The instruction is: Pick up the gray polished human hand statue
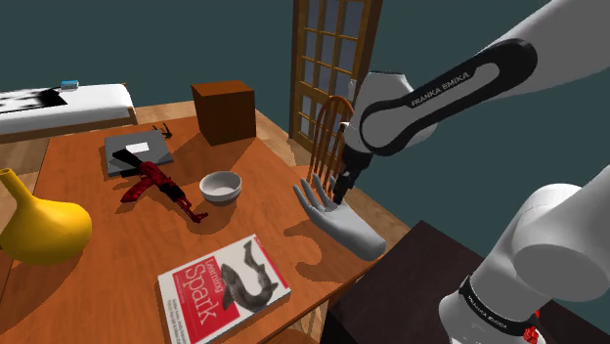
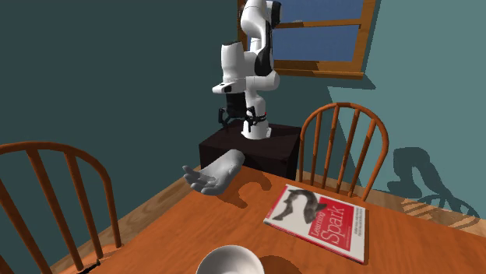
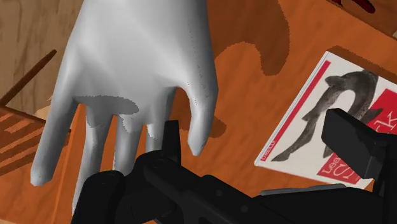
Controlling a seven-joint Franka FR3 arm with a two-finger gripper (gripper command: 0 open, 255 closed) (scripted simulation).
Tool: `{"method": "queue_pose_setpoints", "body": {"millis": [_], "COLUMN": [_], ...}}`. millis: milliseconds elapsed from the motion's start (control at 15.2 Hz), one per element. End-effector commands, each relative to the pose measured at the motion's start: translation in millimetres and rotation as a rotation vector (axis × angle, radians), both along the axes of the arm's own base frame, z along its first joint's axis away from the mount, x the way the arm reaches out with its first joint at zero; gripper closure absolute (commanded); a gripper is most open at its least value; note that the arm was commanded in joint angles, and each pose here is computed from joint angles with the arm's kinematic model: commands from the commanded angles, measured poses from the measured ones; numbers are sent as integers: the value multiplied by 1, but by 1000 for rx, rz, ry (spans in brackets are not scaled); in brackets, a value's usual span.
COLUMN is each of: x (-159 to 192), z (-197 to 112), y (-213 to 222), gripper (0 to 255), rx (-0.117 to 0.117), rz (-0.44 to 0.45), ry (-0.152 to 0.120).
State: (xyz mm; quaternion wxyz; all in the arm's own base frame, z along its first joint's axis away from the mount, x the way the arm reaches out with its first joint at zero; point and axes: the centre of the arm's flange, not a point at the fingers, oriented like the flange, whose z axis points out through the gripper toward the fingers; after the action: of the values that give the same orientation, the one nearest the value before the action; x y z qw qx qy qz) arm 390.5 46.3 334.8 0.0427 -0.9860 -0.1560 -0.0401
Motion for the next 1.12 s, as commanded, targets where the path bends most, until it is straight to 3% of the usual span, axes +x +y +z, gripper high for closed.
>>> {"method": "queue_pose_setpoints", "body": {"millis": [0, 462, 1056], "x": [10, 48, 49], "z": [-22, -102, -144], "y": [2, 10, 11], "gripper": [0, 0, 0], "rx": [1, 5, 5], "rz": [13, 60, 61], "ry": [-20, -76, -77]}}
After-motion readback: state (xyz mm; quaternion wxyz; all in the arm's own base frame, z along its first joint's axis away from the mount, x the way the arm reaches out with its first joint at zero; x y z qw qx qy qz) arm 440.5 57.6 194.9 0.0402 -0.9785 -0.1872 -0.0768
